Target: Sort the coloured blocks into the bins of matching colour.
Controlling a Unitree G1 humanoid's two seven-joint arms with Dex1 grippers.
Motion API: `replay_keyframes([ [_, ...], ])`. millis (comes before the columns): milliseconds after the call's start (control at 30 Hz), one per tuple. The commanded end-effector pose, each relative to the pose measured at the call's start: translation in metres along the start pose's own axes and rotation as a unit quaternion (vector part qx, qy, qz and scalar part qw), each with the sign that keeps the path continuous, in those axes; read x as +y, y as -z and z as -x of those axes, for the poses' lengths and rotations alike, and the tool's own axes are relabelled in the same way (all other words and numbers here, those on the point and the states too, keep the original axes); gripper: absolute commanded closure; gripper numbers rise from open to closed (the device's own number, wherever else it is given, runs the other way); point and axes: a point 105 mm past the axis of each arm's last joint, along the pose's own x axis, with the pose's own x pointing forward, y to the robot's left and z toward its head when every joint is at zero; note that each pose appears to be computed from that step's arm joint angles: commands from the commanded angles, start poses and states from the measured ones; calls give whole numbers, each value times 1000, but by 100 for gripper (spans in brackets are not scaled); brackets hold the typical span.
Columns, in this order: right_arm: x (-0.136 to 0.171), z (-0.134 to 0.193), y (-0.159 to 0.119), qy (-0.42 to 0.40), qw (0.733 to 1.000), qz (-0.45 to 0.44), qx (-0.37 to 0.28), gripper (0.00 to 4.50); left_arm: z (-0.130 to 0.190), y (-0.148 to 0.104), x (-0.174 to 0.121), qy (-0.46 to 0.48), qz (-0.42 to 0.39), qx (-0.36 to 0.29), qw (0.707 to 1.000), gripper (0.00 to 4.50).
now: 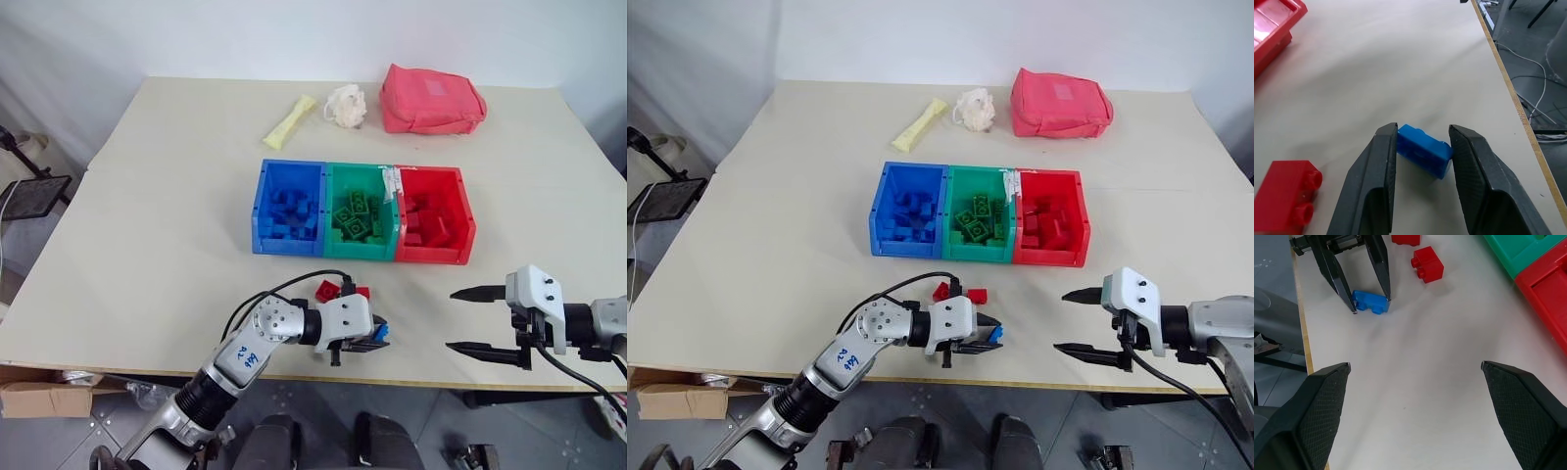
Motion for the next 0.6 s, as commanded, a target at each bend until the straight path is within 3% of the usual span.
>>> replay_keyframes([
  [33,-5,10,-10,15,1000,22,-6,0,5,-18,7,-28,-12,-41,999,322],
  [167,-5,12,-10,16,1000,19,-16,0,14,-29,19,-64,3,-69,996,322],
  [367,-18,16,-35,45,992,2,-122,0,67,-69,72,-230,17,-142,963,322],
  [600,-28,11,-43,58,989,3,-135,0,118,-71,124,-361,27,-118,924,322],
])
